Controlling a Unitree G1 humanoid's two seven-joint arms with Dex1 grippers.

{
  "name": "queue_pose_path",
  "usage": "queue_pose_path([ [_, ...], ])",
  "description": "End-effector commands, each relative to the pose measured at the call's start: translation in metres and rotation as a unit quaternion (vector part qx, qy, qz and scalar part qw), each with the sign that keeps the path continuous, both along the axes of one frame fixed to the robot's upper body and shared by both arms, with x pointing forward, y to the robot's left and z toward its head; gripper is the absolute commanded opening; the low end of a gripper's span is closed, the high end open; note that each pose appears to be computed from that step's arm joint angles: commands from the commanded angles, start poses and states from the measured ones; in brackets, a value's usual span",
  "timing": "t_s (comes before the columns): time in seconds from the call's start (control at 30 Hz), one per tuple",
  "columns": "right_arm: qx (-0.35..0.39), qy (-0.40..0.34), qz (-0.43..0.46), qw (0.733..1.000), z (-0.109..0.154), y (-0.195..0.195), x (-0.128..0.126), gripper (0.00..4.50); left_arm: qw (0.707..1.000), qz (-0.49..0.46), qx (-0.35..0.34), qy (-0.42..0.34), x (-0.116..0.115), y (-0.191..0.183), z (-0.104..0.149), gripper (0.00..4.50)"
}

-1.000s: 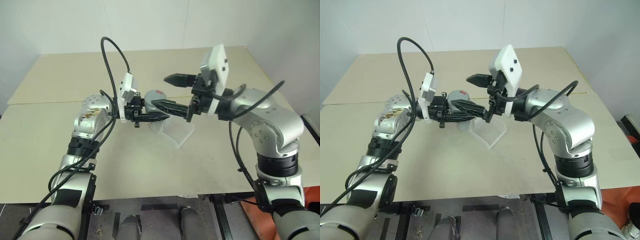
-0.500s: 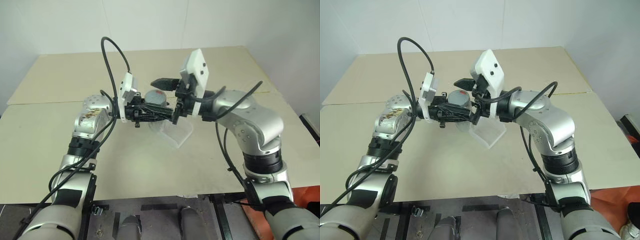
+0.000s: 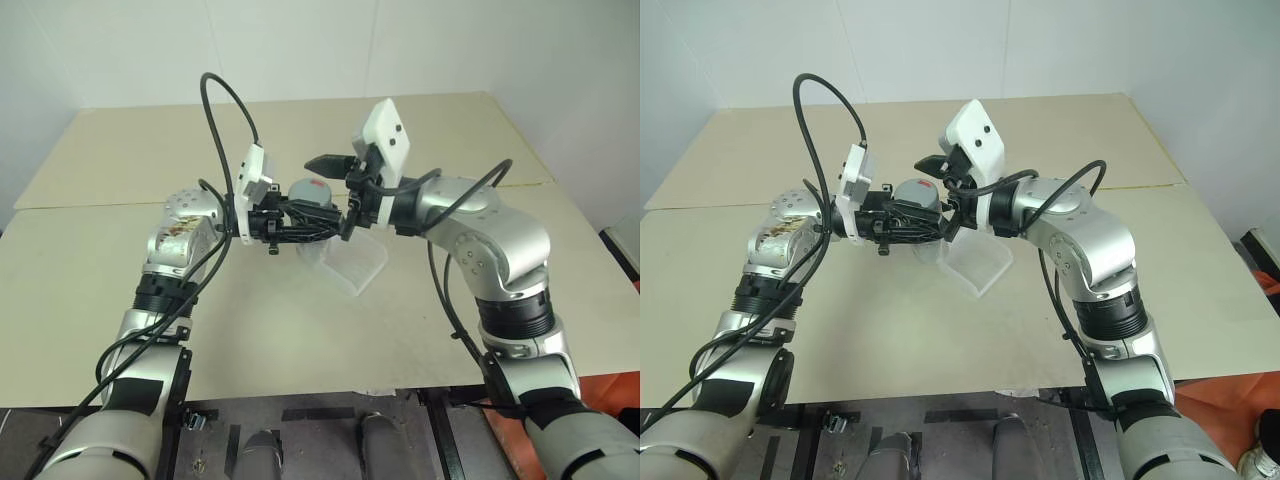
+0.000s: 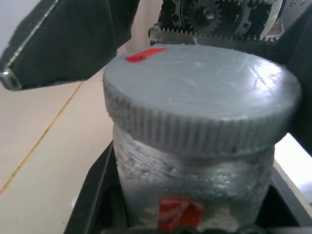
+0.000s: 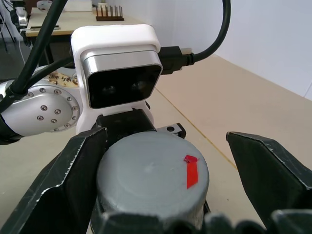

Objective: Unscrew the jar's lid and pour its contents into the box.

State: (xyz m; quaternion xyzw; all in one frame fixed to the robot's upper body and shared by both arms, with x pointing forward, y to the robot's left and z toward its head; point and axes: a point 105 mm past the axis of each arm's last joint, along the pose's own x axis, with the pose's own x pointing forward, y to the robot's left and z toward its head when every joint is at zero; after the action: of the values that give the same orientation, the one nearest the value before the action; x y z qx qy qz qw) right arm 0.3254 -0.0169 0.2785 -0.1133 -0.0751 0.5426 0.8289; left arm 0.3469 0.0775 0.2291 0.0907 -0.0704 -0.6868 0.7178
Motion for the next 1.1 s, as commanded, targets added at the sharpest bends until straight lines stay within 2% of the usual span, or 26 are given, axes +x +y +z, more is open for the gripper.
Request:
queue_pose_path([
  [0.03, 0.015, -0.033, -0.016, 0.999, 0.016, -0.015, -0.001, 4.46, 1.000, -0.005, -0.008, -0.029, -0.004, 0.002, 0.013, 1.95],
  [0.83, 0.024, -0.033, -0.079, 0.996, 0.016, -0.062, -0.001, 4.46, 1.000, -0.012, -0.001, -0.026, -0.006, 0.002, 0.013, 1.95],
  [1.1, 0.004, -0.031, -0.050, 0.998, 0.011, -0.063, -0.016, 4.46, 1.000, -0.013, -0.001, -0.025, -0.005, 0.001, 0.012, 1.95],
])
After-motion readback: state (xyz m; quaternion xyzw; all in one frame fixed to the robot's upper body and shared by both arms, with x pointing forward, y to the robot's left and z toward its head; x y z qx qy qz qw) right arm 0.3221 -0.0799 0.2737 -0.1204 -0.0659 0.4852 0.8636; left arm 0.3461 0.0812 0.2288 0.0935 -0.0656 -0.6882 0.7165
